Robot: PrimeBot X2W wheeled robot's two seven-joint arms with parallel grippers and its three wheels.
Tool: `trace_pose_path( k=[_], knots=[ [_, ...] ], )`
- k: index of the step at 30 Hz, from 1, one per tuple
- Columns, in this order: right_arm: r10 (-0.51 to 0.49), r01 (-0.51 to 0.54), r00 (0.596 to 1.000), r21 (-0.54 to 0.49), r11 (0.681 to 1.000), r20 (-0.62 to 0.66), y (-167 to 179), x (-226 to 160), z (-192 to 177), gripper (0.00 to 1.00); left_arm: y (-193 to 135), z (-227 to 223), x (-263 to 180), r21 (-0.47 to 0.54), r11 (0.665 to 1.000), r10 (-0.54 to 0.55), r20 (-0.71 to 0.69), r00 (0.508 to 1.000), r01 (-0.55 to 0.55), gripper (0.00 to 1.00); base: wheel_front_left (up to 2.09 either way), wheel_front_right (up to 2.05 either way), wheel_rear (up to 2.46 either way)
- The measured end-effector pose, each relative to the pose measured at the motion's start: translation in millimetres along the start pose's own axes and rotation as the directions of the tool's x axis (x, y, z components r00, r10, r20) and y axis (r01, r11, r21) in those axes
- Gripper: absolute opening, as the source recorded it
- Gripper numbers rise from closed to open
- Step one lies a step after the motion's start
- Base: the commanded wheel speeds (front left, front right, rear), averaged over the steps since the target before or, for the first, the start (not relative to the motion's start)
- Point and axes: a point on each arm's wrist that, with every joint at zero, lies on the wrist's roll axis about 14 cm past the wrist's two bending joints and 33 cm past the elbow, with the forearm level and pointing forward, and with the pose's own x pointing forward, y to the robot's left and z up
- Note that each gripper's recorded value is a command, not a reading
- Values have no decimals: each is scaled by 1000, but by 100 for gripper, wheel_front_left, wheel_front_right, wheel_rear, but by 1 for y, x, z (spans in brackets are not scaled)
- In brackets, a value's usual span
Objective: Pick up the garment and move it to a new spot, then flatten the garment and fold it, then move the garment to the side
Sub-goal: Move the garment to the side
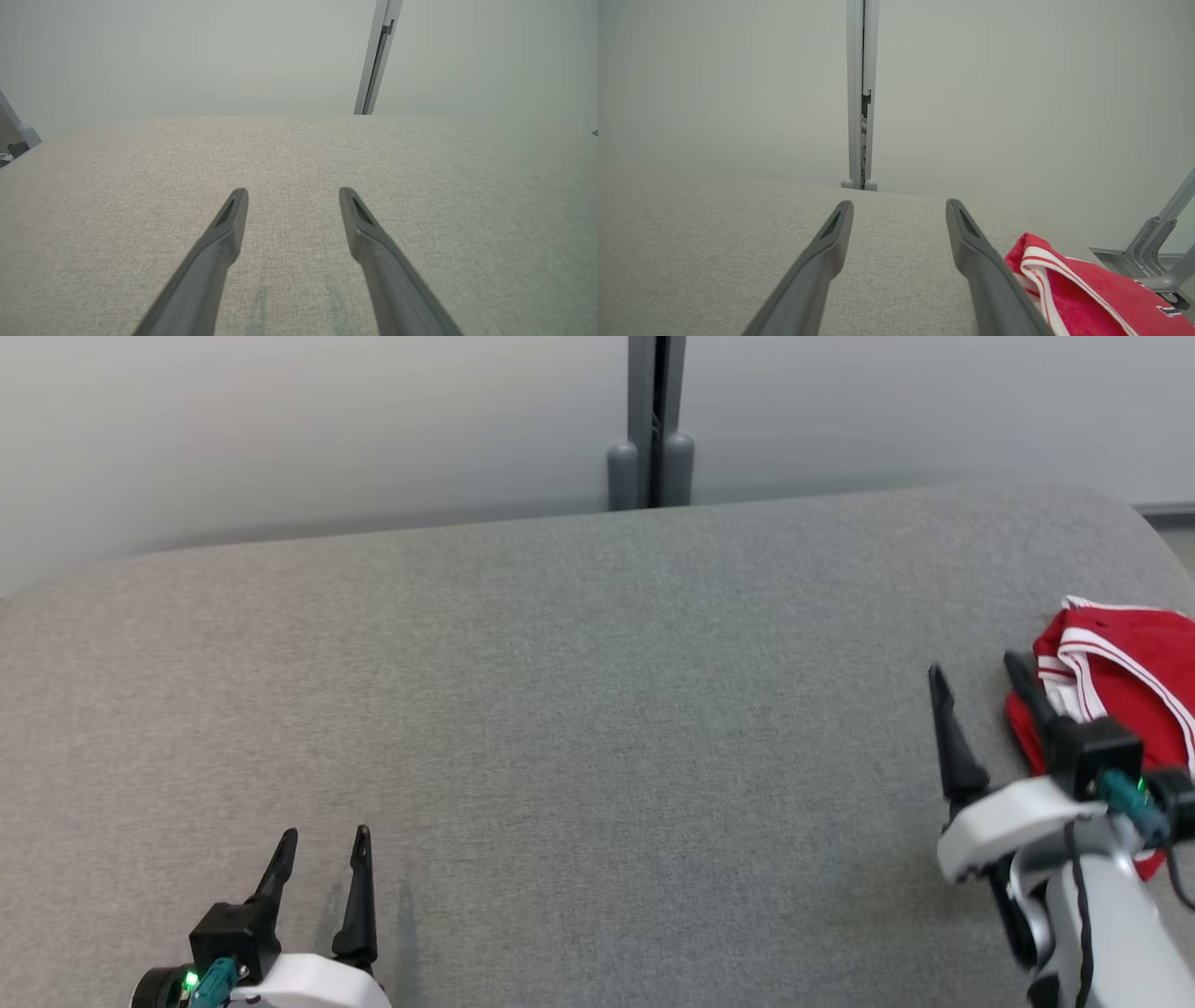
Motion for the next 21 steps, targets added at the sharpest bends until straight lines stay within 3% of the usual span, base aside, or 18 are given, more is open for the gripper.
trace_pose_path(
  k=[10,21],
  knots=[
    [90,-84,993,84,993,-76,47,-43,-32,100,32,10,-32,-5,995,103,40,994,-103,100,0,0,0],
    [105,-91,989,134,987,-104,57,-66,-44,100,40,21,-41,-13,992,129,80,988,-128,100,0,0,0]
  ],
)
